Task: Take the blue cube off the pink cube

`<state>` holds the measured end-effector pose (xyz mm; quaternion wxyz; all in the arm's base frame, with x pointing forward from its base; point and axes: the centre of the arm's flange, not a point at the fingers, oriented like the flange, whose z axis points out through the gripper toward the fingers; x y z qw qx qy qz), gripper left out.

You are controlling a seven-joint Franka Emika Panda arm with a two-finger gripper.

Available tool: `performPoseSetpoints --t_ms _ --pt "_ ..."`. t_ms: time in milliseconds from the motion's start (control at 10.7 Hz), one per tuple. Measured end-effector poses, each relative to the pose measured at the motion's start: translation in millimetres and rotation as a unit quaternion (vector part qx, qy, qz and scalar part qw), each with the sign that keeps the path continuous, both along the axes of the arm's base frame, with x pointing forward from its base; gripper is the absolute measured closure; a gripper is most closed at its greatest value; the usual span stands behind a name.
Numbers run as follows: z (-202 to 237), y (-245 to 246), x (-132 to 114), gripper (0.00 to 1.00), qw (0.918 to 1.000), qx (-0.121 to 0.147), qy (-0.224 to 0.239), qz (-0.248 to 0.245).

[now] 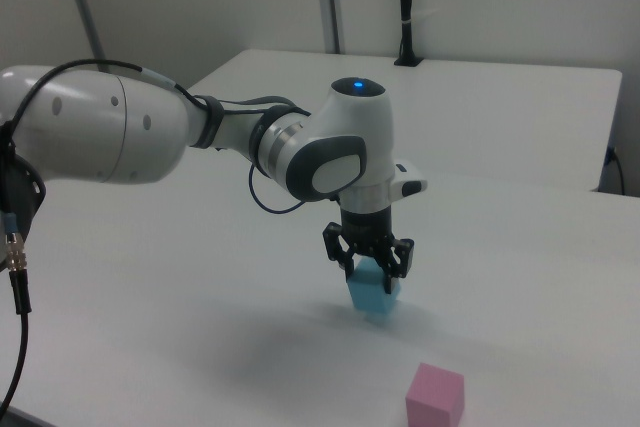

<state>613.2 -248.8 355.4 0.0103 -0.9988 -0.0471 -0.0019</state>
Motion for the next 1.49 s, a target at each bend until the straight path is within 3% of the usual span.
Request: performPoseSetpoints --t_ms 187,280,467,654,934,1214,1494 --pt "1 -1 0 0.06 1.0000 -0.006 0.001 -0.001" --pt "3 -1 1 0.00 1.0000 -0.010 0.001 0.001" --pt "14 -4 2 0.00 0.9999 -0.014 -0.008 -0.005" --pt "62 -12 -11 0.00 0.9988 -0.007 -0.009 -0.047" --pt "196 0 -75 0.00 0.9943 0.022 -0.003 -0.104" --pt "280 46 -120 0.00 0.9954 0.041 0.002 -0.086" --pt "301 82 -118 0.00 0.9966 0.044 0.008 -0.069"
